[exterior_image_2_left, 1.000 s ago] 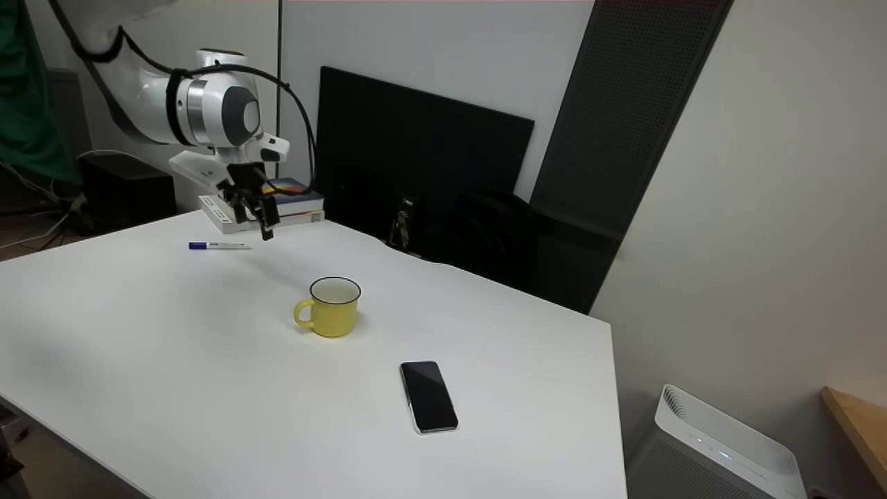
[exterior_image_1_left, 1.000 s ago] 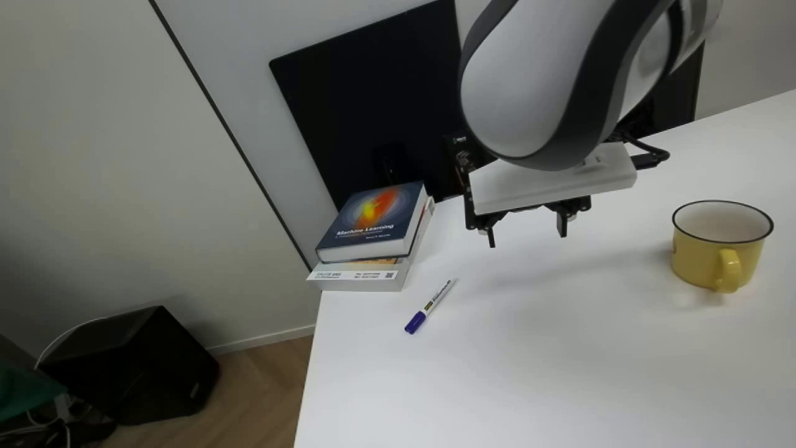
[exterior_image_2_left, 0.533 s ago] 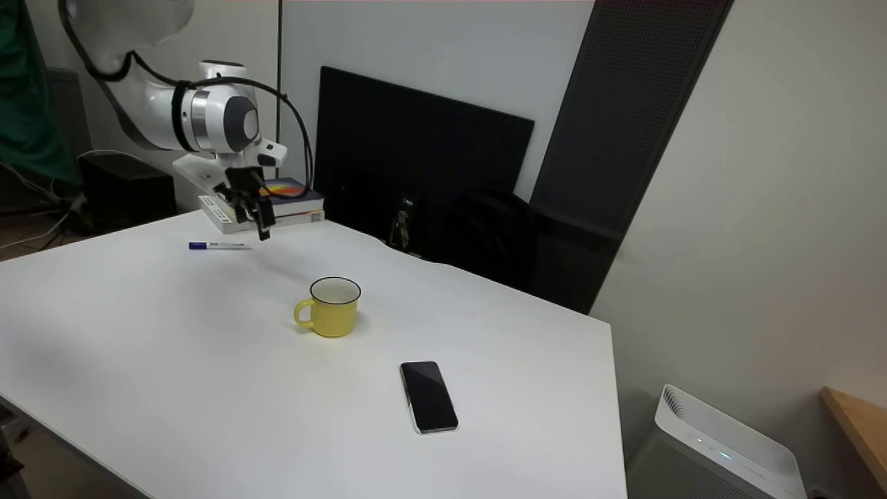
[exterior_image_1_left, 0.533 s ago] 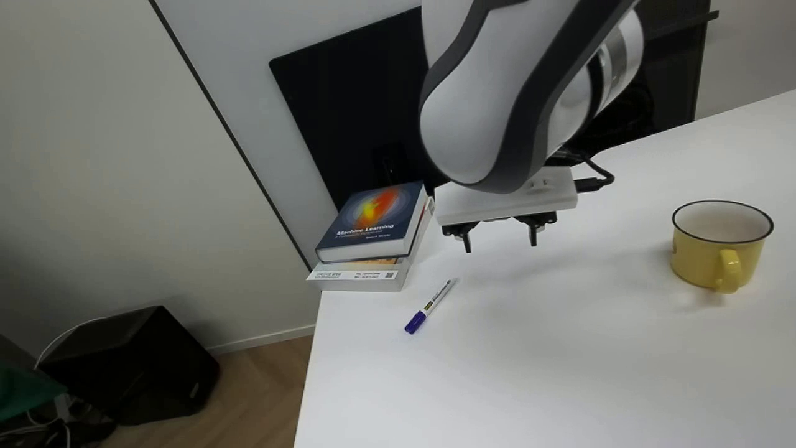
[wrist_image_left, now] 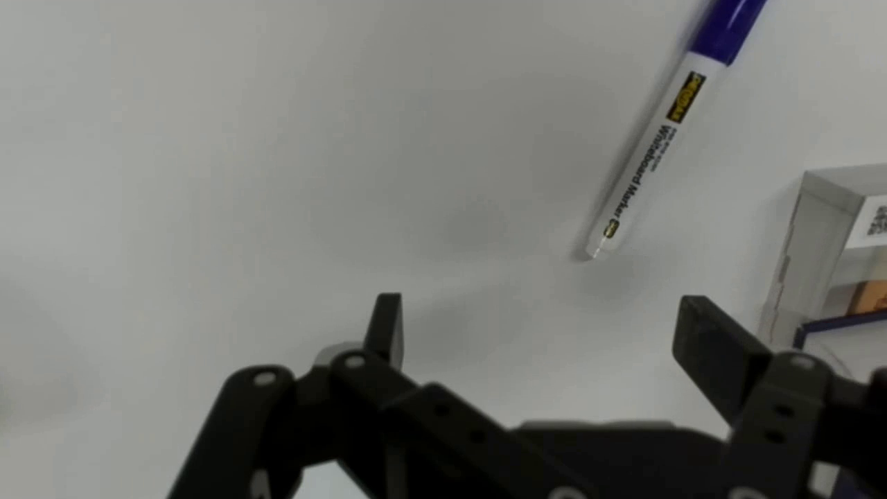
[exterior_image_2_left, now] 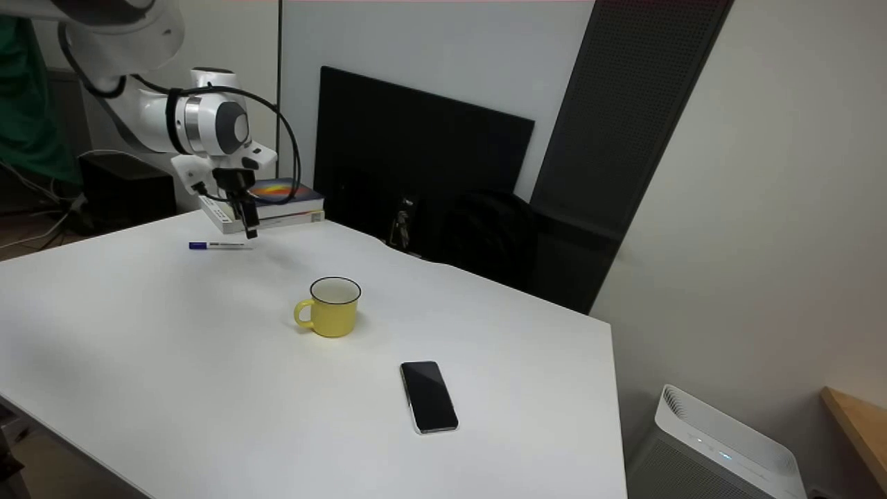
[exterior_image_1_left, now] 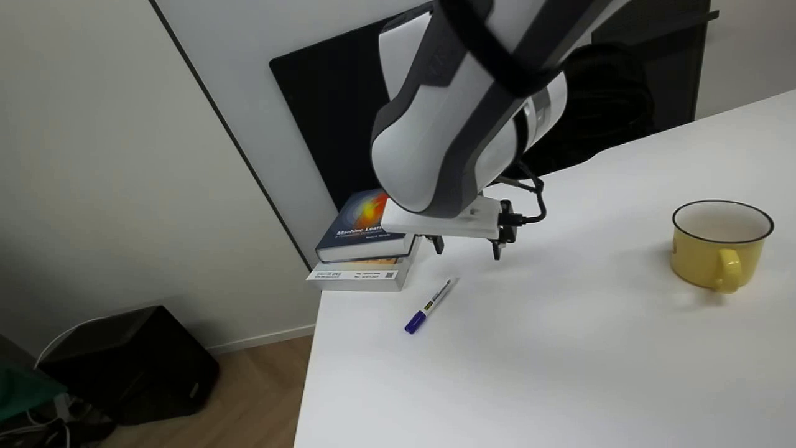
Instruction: Put the blue marker inside the yellow mug
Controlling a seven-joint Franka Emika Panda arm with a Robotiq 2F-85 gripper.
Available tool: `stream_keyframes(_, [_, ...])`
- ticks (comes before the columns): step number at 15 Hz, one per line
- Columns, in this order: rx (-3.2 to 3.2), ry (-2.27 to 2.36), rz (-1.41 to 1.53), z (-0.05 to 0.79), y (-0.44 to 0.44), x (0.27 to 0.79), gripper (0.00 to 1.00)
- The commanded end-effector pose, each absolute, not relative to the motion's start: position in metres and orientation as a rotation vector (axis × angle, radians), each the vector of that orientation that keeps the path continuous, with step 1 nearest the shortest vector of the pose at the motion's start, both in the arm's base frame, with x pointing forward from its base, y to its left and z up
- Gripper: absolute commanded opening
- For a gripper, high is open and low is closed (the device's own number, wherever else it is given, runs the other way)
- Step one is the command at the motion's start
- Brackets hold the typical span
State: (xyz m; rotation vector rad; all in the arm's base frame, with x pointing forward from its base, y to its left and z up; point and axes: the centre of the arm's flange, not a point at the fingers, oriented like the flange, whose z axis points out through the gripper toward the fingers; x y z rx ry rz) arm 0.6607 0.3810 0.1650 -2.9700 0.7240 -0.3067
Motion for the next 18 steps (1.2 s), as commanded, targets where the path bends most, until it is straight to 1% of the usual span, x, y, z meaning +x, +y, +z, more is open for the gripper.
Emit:
stream_keyframes(1, [-2.892, 0.982, -0.32, 0.15, 0.4, 0.706, 1.0])
stream_keyframes(5, [-2.905, 1.087, -0.242, 0.129, 0.408, 0.723, 1.0])
stream_keyframes(18, [-2.922, 1.026, -0.189, 0.129, 0.436, 0.722, 1.0])
